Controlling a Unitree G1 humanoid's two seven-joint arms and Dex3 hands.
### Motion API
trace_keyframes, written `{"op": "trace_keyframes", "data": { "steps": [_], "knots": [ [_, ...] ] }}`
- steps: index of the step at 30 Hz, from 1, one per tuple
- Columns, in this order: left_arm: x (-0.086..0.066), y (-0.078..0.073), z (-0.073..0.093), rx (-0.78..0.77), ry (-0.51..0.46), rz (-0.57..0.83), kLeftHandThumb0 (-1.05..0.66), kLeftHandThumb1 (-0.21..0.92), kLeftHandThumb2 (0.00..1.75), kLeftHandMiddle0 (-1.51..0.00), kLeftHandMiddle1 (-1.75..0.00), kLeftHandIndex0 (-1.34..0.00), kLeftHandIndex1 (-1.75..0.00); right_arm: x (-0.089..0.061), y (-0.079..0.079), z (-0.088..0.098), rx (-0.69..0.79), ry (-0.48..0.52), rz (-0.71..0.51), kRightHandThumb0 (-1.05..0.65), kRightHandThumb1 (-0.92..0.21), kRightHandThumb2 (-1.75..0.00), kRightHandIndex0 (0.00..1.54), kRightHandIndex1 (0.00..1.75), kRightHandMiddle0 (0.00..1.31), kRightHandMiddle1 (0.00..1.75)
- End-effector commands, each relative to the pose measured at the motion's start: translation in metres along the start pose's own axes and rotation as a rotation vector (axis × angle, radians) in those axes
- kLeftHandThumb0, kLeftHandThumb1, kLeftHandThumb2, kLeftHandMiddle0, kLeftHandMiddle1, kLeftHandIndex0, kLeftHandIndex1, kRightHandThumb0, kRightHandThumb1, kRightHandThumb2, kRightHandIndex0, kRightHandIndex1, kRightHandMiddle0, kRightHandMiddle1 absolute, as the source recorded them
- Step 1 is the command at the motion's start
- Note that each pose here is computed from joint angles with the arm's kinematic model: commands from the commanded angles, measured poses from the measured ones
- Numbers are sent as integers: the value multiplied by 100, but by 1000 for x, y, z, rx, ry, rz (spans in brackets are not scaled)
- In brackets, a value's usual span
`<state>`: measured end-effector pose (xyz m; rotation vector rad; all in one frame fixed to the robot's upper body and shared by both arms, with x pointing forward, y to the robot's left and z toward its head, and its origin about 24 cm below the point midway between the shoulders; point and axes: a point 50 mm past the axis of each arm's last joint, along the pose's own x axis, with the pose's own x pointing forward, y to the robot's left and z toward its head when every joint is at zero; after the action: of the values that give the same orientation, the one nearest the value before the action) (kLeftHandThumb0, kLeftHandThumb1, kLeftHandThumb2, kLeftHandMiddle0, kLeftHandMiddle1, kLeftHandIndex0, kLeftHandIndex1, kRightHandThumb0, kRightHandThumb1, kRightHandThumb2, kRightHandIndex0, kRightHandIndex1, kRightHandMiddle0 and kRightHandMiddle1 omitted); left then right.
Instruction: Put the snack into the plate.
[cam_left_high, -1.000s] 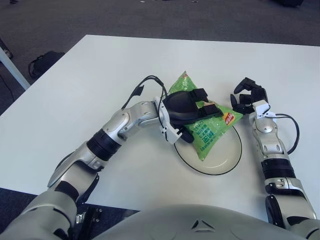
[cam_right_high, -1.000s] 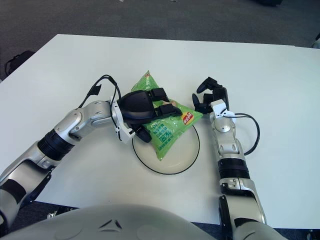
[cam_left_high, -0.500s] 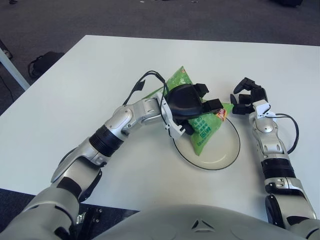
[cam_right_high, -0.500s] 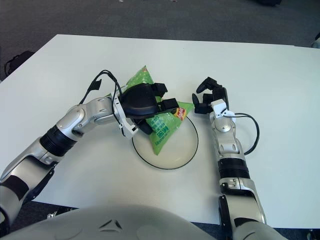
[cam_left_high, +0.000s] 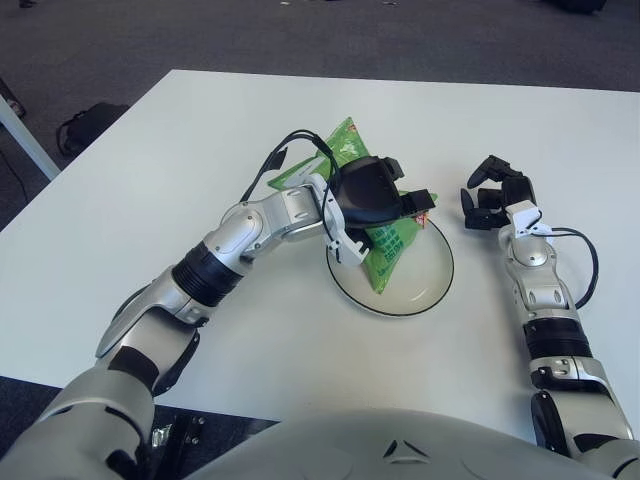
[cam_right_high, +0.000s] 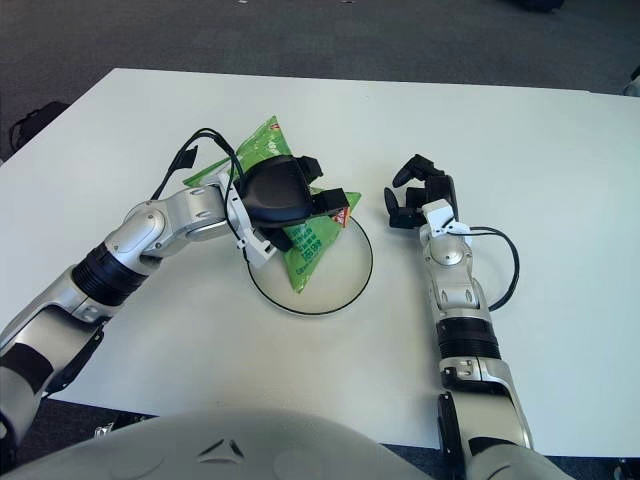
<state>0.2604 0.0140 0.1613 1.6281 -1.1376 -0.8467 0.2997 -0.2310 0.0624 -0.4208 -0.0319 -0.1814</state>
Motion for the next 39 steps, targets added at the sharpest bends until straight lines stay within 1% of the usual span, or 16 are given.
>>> {"op": "trace_keyframes", "data": {
  "steps": [1, 7, 12, 14, 17, 19, 20, 21, 22, 23, 26, 28, 30, 34, 39],
  "knots": [
    [-3, -8, -4, 20, 28, -34, -48, 32, 119, -123, -175, -69, -159, -17, 10, -34, -9, 160, 59, -50, -27, -137, 124, 175, 65, 175],
    [-6, -1, -8, 25, 54, 70, -48, 32, 118, -122, -175, -70, -157, -17, 9, -34, -11, 159, 55, -50, -26, -138, 125, 175, 66, 175],
    [-16, 15, -2, -30, 45, 133, -47, 33, 117, -122, -175, -69, -158, -16, 10, -35, -12, 163, 56, -50, -26, -138, 125, 175, 66, 175],
    [-20, 15, 2, -60, 27, 175, -47, 34, 117, -121, -175, -68, -159, -13, 7, -39, -5, 176, 55, -50, -26, -138, 125, 175, 66, 175],
    [-21, 14, 3, -69, 14, 196, -47, 35, 116, -120, -175, -67, -160, -10, 3, -43, 2, 188, 54, -50, -26, -138, 125, 175, 66, 175],
    [-19, 32, 2, -122, -22, 151, -46, 36, 117, -120, -175, -64, -163, -7, 2, -45, 10, 193, 54, -50, -26, -138, 125, 175, 66, 175],
    [-16, 39, 6, -148, -48, 147, -46, 38, 117, -120, -175, -60, -167, -7, 2, -45, 12, 193, 55, -50, -26, -138, 124, 175, 66, 175],
    [-9, 41, 14, -164, -86, 190, -46, 40, 118, -120, -175, -58, -170, -6, 3, -45, 14, 190, 58, -50, -26, -138, 123, 175, 66, 175],
    [-5, 40, 20, -171, -108, 227, -46, 38, 121, -120, -175, -58, -172, -6, 3, -45, 14, 187, 60, -50, -26, -138, 123, 175, 66, 175],
    [-4, 41, 22, -168, -144, 251, -46, 38, 122, -120, -175, -58, -172, -6, 4, -46, 18, 183, 62, -50, -26, -139, 123, 175, 66, 175],
    [-5, 42, 21, -161, -184, 262, -47, 34, 128, -120, -175, -60, -174, -6, 5, -46, 22, 178, 64, -51, -25, -139, 121, 175, 67, 175],
    [-5, 42, 21, -124, -226, 264, -48, 31, 131, -120, -175, -61, -174, -7, 6, -46, 37, 168, 61, -51, -25, -140, 121, 175, 67, 175],
    [-4, 42, 20, -104, -240, 267, -48, 30, 133, -120, -175, -63, -174, -7, 7, -45, 41, 159, 58, -51, -25, -140, 120, 175, 67, 175],
    [-5, 42, 18, -95, -238, 285, -49, 28, 136, -121, -175, -64, -175, -7, 8, -44, 35, 151, 58, -51, -25, -140, 120, 175, 67, 175],
    [-5, 42, 18, -104, -286, 307, -49, 28, 136, -123, -175, -64, -175, -8, 9, -43, 30, 152, 59, -50, -26, -139, 117, 175, 66, 175]
  ]
}}
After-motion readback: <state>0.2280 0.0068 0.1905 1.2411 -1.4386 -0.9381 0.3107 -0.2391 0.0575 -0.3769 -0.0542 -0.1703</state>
